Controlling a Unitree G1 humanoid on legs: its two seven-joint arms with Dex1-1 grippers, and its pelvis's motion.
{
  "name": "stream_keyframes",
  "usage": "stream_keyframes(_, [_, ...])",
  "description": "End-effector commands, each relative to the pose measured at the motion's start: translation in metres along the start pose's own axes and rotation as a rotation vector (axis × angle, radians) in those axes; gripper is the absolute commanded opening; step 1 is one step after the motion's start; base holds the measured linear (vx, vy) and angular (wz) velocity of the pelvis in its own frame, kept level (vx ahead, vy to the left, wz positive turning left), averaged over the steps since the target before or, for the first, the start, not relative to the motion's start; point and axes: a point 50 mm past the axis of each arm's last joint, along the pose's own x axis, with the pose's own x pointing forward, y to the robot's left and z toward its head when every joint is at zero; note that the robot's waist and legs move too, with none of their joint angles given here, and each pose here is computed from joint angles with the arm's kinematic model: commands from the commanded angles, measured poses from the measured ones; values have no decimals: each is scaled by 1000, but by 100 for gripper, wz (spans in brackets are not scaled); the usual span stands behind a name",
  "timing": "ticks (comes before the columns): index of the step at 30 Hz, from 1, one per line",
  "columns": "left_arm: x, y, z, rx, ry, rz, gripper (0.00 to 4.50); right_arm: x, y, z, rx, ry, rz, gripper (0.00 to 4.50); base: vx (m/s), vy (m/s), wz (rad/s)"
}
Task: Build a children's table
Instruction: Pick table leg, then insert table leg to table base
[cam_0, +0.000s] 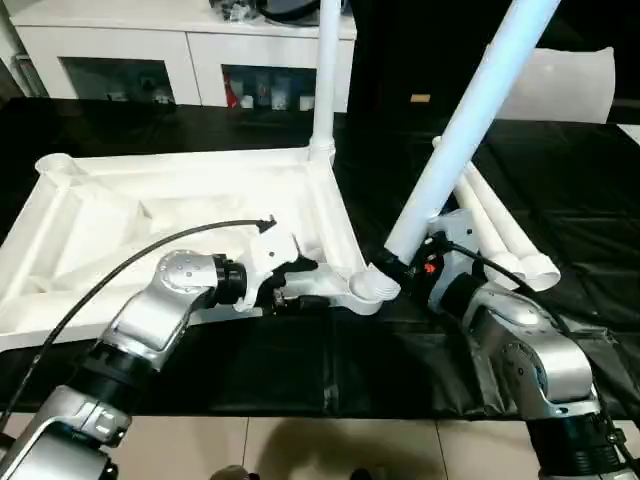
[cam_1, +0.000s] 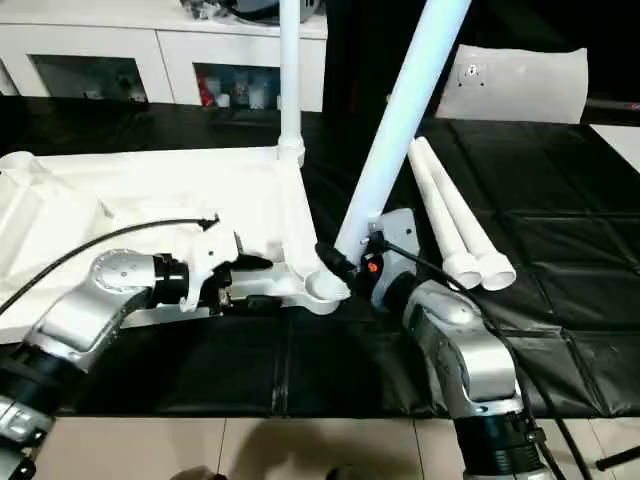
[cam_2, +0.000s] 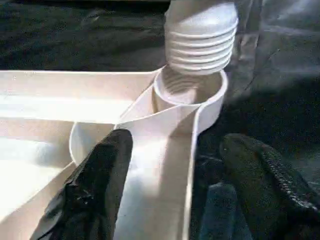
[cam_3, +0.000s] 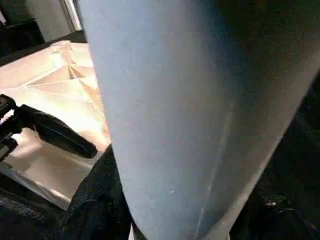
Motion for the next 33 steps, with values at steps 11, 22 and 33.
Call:
stream_keyframes(11, [5,4,-8,7,51,-70,203,-4,6,-1,26,29,35,191,0,0,0])
stream_keyframes(22, [1,7,-14,15,125,-149,125,-3,9,0,23,32,63,191,0,0,0])
stream_keyframes(33, [-1,10,-15,35,143,-171,31,1,12,3,-19,36,81,191,0,0,0])
